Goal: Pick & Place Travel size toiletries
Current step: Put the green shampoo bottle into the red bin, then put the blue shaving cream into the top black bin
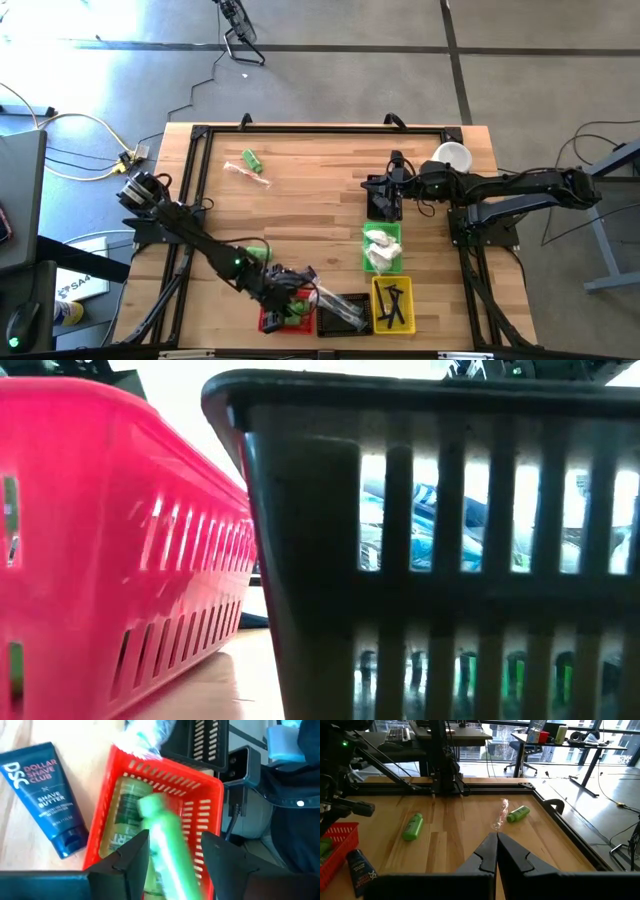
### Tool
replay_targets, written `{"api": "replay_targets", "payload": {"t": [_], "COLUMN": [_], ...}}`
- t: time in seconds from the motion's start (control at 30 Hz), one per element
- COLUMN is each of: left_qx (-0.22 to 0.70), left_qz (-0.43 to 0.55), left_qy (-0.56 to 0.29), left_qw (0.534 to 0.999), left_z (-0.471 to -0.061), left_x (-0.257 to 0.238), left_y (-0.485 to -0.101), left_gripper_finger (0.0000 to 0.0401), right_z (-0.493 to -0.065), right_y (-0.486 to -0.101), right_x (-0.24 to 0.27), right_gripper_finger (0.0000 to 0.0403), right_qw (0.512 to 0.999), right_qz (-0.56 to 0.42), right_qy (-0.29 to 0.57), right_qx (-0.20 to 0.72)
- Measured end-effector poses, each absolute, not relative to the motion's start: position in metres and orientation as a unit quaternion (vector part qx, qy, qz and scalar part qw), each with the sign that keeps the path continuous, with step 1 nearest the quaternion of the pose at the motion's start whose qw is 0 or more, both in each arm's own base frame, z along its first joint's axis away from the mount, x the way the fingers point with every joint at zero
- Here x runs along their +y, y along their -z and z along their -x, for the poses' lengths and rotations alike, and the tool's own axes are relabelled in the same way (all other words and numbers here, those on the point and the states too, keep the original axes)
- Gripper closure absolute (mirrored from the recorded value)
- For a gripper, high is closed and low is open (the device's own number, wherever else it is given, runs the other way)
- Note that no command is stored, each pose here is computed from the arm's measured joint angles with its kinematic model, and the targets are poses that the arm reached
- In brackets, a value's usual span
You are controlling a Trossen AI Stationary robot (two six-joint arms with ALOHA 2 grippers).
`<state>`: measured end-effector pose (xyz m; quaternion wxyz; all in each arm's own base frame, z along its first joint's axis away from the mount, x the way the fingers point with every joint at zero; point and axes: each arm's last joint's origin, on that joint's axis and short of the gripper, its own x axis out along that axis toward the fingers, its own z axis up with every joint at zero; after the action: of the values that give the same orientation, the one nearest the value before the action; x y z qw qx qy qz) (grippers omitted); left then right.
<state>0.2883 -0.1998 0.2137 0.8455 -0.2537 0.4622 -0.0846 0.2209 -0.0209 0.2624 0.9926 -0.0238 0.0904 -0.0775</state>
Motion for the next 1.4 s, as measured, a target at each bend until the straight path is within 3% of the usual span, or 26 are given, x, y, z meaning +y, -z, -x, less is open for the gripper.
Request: {"api": "replay_targets", "payload": {"t": [0.87, 1.0, 1.17, 1.33, 1.4], "left_qx": [0.492, 0.484, 0.477, 0.464, 0.481], "left_qz": [0.230, 0.209, 0.186, 0.117, 0.112], "left_qy": [0.184, 0.192, 0.193, 0.161, 0.139], "left_qw": [0.820, 0.828, 0.837, 0.863, 0.858], "left_z": [-0.316, -0.318, -0.316, -0.313, -0.310], "left_x": [-0.146, -0.141, -0.132, -0.115, -0.106], "left_y": [-0.213, -0.213, -0.220, -0.228, -0.228], "left_gripper_finger": [0.0227, 0.0256, 0.0320, 0.0388, 0.0395], "right_z": [-0.221, -0.221, -0.221, -0.221, -0.221], "right_y": [-0.261, -0.261, -0.261, -0.261, -0.261], "right_x": [-0.021, -0.021, -0.021, -0.021, -0.021], "right_gripper_finger": [0.0401, 0.0401, 0.0401, 0.0401, 0.0401], "right_qw": [0.992, 0.992, 0.992, 0.992, 0.992], "right_qz": [0.027, 0.028, 0.028, 0.028, 0.028], "right_qy": [0.077, 0.077, 0.077, 0.077, 0.077], "right_qx": [0.097, 0.098, 0.098, 0.098, 0.098]}}
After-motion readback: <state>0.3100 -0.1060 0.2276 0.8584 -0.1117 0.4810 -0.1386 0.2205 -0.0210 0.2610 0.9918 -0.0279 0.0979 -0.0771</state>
